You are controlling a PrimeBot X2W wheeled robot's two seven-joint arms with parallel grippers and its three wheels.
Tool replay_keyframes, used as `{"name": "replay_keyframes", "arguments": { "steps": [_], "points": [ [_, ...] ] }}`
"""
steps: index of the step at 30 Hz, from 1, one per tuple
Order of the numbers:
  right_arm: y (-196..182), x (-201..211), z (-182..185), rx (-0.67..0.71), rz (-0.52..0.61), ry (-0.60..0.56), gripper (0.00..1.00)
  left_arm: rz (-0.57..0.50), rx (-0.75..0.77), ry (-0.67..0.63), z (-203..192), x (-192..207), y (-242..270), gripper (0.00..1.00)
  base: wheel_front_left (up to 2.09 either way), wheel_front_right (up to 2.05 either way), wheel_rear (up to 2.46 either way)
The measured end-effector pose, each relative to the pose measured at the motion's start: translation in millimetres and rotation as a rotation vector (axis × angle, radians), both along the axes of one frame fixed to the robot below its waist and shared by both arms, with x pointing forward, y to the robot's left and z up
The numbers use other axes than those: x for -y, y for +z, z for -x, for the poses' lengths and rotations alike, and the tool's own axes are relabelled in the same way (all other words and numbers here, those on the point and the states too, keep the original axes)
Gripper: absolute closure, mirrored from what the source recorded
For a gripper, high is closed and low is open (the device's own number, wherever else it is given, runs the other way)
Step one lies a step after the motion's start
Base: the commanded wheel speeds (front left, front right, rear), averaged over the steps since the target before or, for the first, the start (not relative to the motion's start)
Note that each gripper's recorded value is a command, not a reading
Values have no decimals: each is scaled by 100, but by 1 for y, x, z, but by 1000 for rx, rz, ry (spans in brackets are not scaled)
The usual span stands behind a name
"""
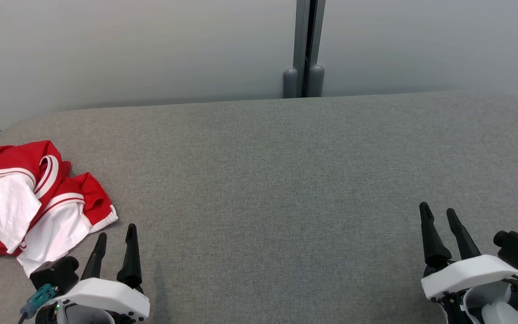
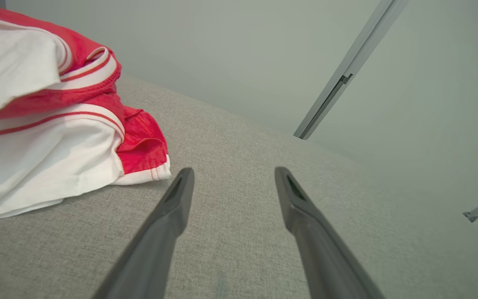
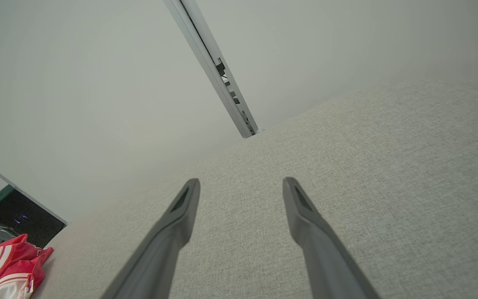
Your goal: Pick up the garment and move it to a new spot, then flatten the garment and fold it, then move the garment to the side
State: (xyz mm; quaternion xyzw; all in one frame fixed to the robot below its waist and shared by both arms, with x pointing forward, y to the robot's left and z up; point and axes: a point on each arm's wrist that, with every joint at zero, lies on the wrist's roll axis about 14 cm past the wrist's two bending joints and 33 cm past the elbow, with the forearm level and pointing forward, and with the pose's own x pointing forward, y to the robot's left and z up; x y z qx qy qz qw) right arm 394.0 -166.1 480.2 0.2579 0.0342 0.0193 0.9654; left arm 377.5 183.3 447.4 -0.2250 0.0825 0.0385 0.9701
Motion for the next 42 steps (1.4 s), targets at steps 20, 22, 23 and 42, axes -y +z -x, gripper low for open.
{"name": "replay_keyframes", "arguments": {
  "steps": [20,22,23,42],
  "points": [
    [-7,-6,-2,10,212,45,0,-208,17,-52,1,5,0,0,0,0,0],
    [-6,-6,-2,17,233,49,0,-225,26,-57,1,6,2,0,0,0,0],
    [-6,-7,-2,17,244,51,0,-233,27,-60,1,6,2,0,0,0,0],
    [-9,-8,1,34,384,79,0,-368,61,-71,2,3,7,0,0,0,0]
  ]
}}
